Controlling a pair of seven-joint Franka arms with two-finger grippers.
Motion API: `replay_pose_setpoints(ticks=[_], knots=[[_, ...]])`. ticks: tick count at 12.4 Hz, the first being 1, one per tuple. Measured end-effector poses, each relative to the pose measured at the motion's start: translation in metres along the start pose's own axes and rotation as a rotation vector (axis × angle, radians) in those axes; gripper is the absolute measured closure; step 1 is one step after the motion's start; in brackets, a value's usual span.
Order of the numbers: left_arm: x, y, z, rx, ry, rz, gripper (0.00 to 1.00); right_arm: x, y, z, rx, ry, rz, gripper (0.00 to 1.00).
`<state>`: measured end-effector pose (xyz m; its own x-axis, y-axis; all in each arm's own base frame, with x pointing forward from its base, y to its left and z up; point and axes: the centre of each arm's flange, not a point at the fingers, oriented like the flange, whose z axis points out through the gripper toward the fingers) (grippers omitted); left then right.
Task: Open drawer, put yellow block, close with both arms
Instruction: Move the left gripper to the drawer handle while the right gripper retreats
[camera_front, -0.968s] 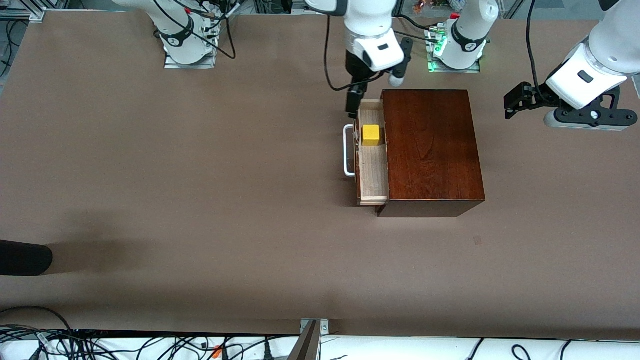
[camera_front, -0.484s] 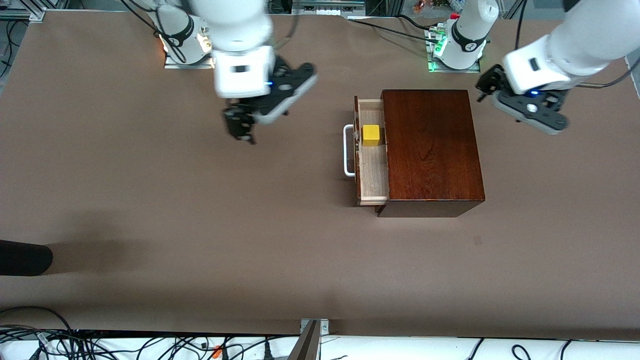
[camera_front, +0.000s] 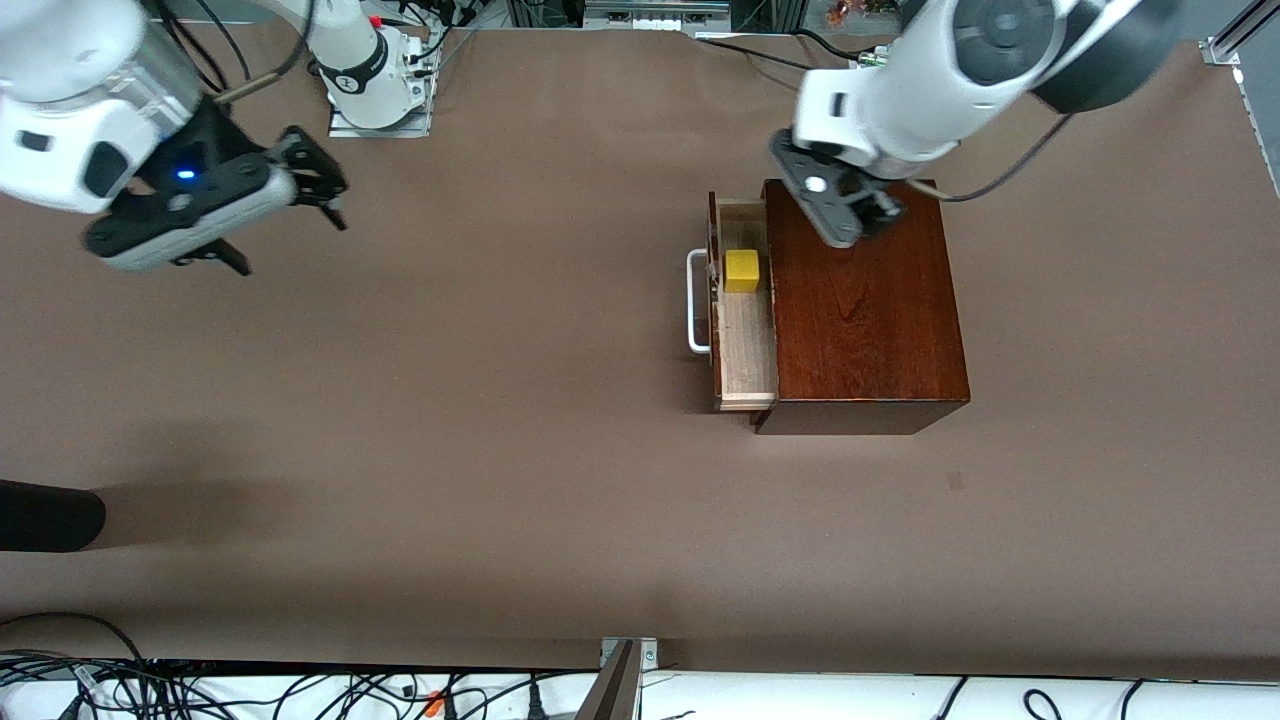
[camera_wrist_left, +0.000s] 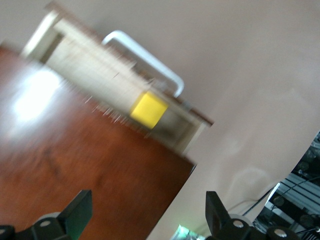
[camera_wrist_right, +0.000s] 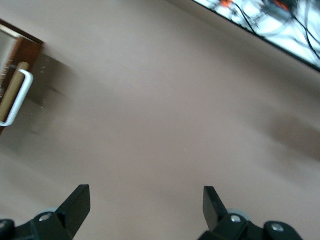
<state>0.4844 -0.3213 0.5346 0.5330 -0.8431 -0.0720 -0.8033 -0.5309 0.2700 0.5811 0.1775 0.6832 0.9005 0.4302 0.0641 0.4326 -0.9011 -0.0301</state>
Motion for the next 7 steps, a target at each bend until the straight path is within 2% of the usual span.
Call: replay_pose_setpoints(ticks=[3,5,7], knots=[[0.055,0.039,0.038,0.042,0.055,0.231,0.0,-0.032,0.05,0.018,0.015,-0.049,0.103,0.0],[0.083,0.039,0.071,0.062,0.08,0.387,0.0,-0.052,0.079,0.041,0.032,-0.055,0.155,0.0],[0.104,0.035,0.11,0.064,0.073,0.532,0.0,-0.066,0.097,0.068,0.045,-0.07,0.209,0.0]])
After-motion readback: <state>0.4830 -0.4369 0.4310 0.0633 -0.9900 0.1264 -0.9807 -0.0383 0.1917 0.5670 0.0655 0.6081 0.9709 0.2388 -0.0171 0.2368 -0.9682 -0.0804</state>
